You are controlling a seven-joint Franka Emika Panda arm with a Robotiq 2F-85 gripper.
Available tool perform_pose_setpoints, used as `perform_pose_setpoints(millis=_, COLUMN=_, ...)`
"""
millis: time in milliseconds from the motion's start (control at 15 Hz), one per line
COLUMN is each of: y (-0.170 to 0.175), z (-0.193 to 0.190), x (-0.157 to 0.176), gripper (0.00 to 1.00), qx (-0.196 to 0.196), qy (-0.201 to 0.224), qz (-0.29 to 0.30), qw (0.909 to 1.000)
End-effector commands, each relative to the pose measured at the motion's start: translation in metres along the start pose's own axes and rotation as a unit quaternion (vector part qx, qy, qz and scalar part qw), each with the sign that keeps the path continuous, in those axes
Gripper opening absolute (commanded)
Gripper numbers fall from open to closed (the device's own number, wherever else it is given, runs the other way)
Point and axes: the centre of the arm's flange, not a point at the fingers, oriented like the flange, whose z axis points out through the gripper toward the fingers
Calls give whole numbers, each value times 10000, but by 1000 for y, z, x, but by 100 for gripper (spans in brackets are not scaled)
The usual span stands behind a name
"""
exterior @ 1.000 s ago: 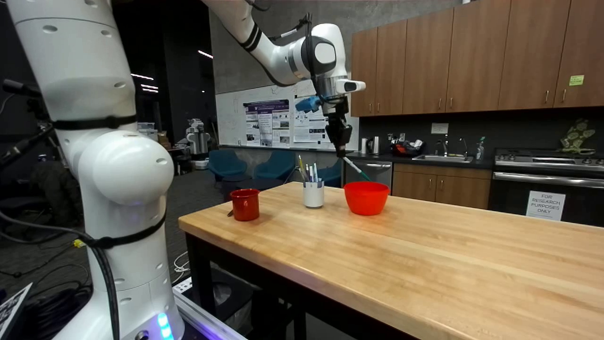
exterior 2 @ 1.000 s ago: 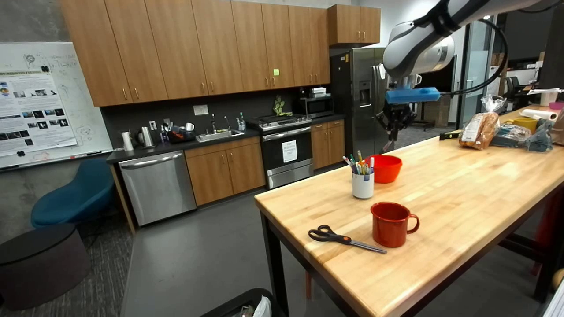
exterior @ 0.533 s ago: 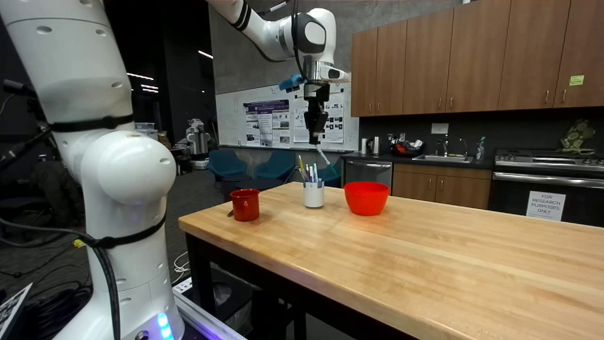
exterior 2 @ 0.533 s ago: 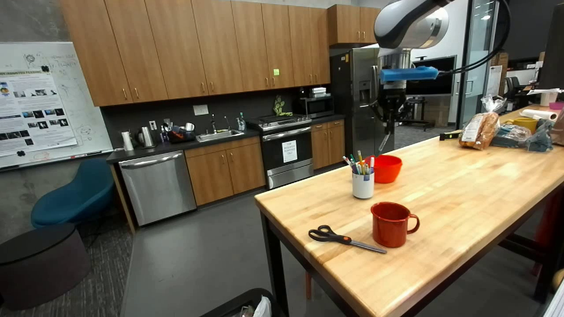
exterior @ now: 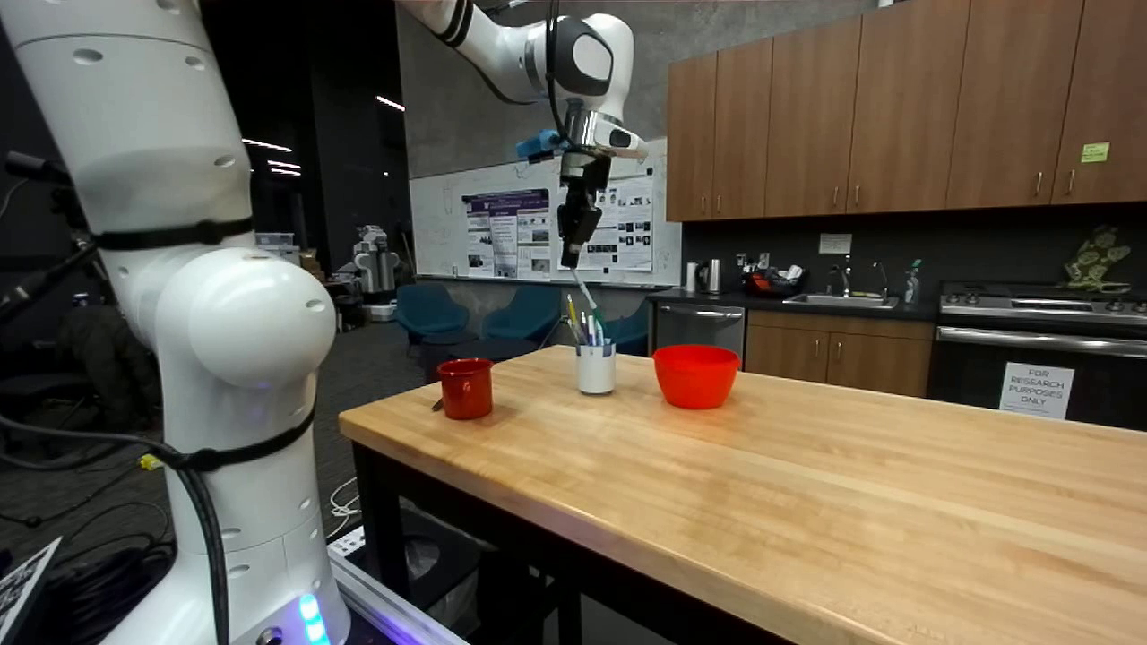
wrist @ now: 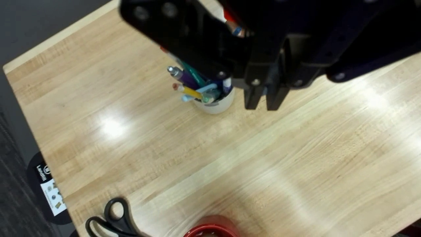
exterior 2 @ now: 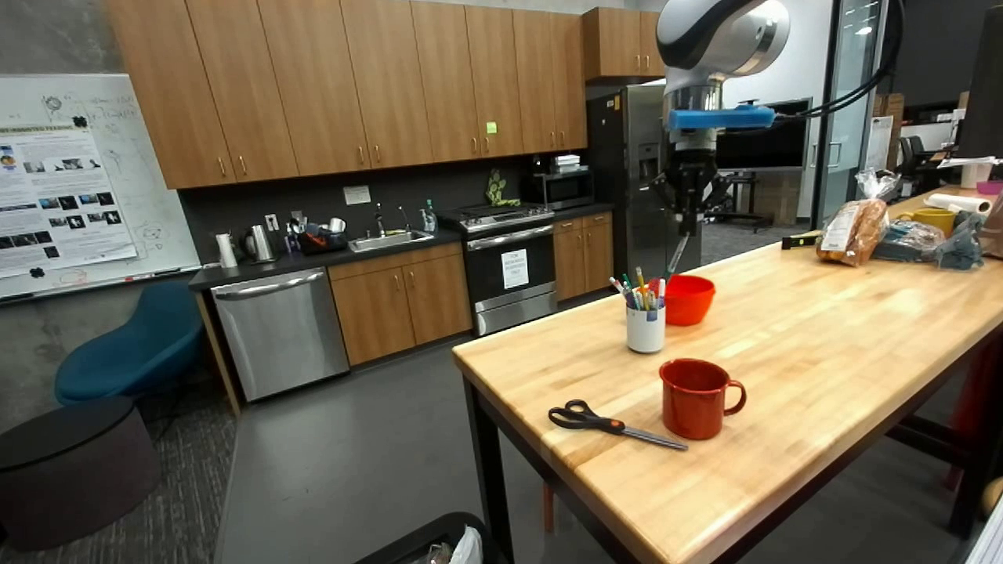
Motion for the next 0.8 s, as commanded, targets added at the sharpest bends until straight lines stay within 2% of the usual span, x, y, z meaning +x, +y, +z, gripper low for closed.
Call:
perform_pose_setpoints(millis=0, y=-9, z=1, x=6, gripper=3, qx=59, qy=-200, qz=-54, qw=9998)
perform_pose_setpoints(millis=733, y=-35, z=38, x=25, gripper=3, qx=-132, qy=-509, qz=-236, qw=9983)
